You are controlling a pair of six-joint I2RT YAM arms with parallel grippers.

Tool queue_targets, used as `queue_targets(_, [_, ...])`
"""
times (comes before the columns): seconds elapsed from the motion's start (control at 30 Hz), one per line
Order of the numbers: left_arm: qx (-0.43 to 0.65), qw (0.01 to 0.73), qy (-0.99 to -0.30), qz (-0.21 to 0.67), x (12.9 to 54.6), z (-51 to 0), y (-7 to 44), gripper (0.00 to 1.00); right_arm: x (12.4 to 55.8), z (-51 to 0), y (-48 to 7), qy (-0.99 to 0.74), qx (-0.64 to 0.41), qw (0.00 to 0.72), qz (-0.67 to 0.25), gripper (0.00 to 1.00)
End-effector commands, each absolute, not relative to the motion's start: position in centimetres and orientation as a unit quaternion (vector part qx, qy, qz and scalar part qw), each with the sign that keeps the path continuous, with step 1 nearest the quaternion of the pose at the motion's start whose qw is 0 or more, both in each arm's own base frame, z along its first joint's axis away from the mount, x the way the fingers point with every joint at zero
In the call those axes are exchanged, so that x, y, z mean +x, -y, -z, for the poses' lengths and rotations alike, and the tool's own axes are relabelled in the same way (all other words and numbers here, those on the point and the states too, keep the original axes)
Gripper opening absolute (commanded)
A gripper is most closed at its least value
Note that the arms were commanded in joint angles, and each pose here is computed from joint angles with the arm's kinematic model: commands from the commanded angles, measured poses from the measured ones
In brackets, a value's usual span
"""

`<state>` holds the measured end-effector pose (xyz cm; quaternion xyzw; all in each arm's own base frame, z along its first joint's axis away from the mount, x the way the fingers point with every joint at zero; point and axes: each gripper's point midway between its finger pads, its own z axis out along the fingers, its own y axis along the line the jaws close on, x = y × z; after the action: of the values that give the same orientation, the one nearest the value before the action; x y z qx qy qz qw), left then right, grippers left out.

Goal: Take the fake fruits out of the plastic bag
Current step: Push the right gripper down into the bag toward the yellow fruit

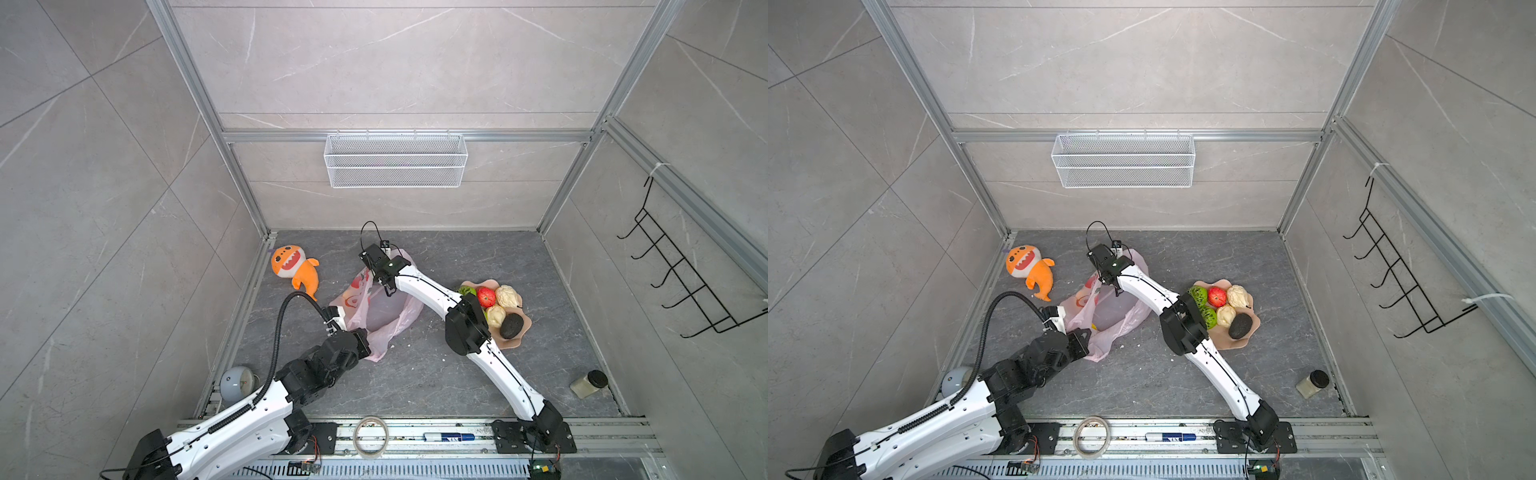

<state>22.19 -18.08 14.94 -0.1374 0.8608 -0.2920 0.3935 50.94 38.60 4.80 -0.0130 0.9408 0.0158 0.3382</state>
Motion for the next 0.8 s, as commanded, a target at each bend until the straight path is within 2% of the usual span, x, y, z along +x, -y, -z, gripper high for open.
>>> queue_targets(0.0, [-0.138,0.394,-0.855,0.308,22.1,-15.5,18.3,0.0,51.8,-3.6,-37.6,-0.942,-0.003,0.336,-0.008,0.8])
queue_targets(0.3, [-0.14,0.395,-0.854,0.309,22.0,-15.5,18.1,0.0,52.4,-3.9,-37.7,-0.939,-0.01,0.345,-0.016,0.76])
queue_targets(0.77, [-0.141,0.402,-0.849,0.312,21.6,-16.2,17.4,0.0,53.1,-3.9,-37.1,-0.939,-0.002,0.342,-0.025,0.79])
